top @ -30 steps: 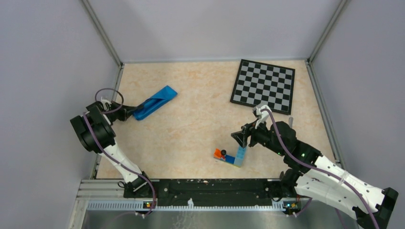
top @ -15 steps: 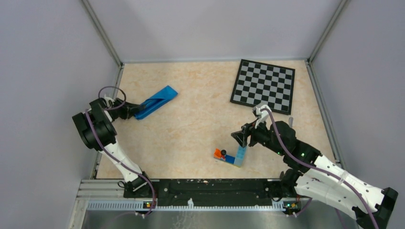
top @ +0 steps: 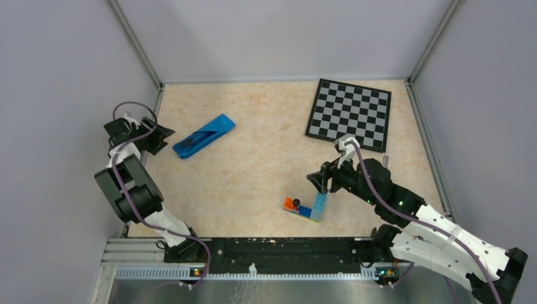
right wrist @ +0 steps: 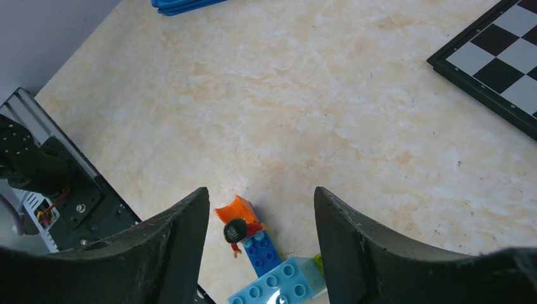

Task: Fold the napkin into a case and place the utensils inside
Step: Insert the fork into the folded napkin, then pick up the knife from the corner of the board.

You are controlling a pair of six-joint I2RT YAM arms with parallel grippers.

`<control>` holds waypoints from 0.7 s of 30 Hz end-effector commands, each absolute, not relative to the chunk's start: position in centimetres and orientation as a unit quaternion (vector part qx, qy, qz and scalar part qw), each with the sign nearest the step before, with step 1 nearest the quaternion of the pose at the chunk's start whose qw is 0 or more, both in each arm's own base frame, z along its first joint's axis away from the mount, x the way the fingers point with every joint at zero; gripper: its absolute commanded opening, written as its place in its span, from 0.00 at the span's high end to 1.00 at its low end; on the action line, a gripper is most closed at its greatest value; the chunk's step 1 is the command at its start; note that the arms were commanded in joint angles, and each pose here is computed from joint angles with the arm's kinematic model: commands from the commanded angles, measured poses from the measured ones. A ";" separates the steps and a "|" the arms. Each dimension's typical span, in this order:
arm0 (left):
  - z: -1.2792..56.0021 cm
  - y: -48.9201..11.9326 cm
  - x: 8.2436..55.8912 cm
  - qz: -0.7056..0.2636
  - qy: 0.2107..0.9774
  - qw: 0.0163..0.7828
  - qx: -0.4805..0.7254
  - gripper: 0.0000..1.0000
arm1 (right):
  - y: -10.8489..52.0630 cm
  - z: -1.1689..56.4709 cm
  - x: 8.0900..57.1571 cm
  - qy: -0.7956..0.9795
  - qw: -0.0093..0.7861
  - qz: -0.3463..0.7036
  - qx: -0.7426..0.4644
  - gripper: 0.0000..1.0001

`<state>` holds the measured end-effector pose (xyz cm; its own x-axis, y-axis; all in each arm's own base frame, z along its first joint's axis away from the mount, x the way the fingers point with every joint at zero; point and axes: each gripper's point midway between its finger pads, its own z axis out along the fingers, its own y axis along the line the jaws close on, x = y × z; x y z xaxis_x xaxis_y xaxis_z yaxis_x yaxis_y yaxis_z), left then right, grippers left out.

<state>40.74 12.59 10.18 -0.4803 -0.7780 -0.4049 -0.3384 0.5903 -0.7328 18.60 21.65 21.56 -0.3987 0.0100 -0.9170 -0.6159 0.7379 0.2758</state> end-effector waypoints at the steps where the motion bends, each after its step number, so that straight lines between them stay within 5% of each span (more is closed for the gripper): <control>1: 17.6 12.8 38.6 -0.188 0.822 0.448 -0.297 0.31 | 21.0 24.3 20.1 0.775 0.538 0.281 -0.175 0.39; 8: 23.5 -1.4 36.3 -0.257 0.813 0.512 -0.100 0.28 | 18.1 23.1 22.6 0.814 0.531 0.194 -0.133 0.39; 12: 25.4 -8.8 36.0 -0.296 0.802 0.519 0.013 0.28 | 14.2 23.3 25.8 0.841 0.519 0.149 -0.045 0.30; 21: 24.7 -15.9 33.3 -0.336 0.774 0.508 0.173 0.27 | 0.8 14.4 29.6 0.888 0.320 0.162 0.289 0.31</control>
<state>33.47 -15.84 23.38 -0.5326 -0.1281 -0.8366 0.5145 0.7359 -0.4402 31.17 3.43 18.52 -0.5541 0.4104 -0.7243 0.2117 0.9109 0.3542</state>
